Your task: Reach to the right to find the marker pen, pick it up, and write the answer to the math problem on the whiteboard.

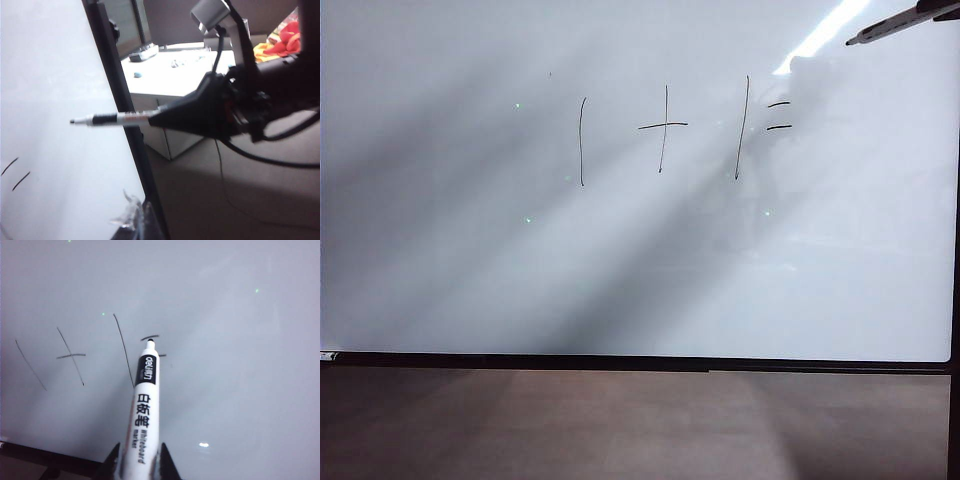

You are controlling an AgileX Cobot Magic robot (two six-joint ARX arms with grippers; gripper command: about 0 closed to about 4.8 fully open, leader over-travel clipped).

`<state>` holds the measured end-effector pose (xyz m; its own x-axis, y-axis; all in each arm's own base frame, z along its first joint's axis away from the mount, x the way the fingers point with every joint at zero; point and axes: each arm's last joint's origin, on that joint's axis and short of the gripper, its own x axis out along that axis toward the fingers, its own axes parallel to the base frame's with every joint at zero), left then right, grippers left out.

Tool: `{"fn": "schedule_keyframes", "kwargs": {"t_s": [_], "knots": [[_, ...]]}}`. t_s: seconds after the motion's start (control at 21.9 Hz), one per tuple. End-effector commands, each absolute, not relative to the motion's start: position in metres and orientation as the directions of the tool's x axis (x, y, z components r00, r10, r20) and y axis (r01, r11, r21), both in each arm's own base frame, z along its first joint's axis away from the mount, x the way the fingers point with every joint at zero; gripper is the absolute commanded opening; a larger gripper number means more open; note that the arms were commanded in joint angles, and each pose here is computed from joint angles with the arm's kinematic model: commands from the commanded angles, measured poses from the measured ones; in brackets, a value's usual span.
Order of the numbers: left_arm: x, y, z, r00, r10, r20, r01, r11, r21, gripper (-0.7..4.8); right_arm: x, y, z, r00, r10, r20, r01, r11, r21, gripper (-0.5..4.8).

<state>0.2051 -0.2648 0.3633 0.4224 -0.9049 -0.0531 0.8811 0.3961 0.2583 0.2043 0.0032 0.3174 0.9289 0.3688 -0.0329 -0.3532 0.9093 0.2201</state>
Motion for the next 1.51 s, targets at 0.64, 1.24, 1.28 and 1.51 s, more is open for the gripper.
{"fn": "schedule_keyframes", "kwargs": {"t_s": [0.64, 1.24, 1.28, 1.51], "knots": [[0.198, -0.256, 0.370, 0.417, -0.905, -0.080, 0.888, 0.387, 0.250, -0.05, 0.204, 0.004, 0.325, 0.918, 0.396, 0.020, -0.391, 0.899, 0.198, -0.06], [0.195, -0.251, 0.378, 0.500, -0.865, -0.047, 0.841, 0.472, 0.263, -0.05, 0.203, 0.004, 0.323, 0.918, 0.398, 0.002, -0.390, 0.899, 0.199, -0.06], [0.196, -0.251, 0.378, 0.538, -0.842, -0.047, 0.819, 0.509, 0.265, -0.05, 0.204, 0.004, 0.323, 0.919, 0.394, 0.002, -0.387, 0.901, 0.198, -0.06], [0.207, -0.242, 0.378, 0.765, -0.642, -0.049, 0.628, 0.727, 0.277, 0.28, 0.206, 0.003, 0.322, 0.930, 0.368, 0.000, -0.362, 0.915, 0.178, -0.06]]}}
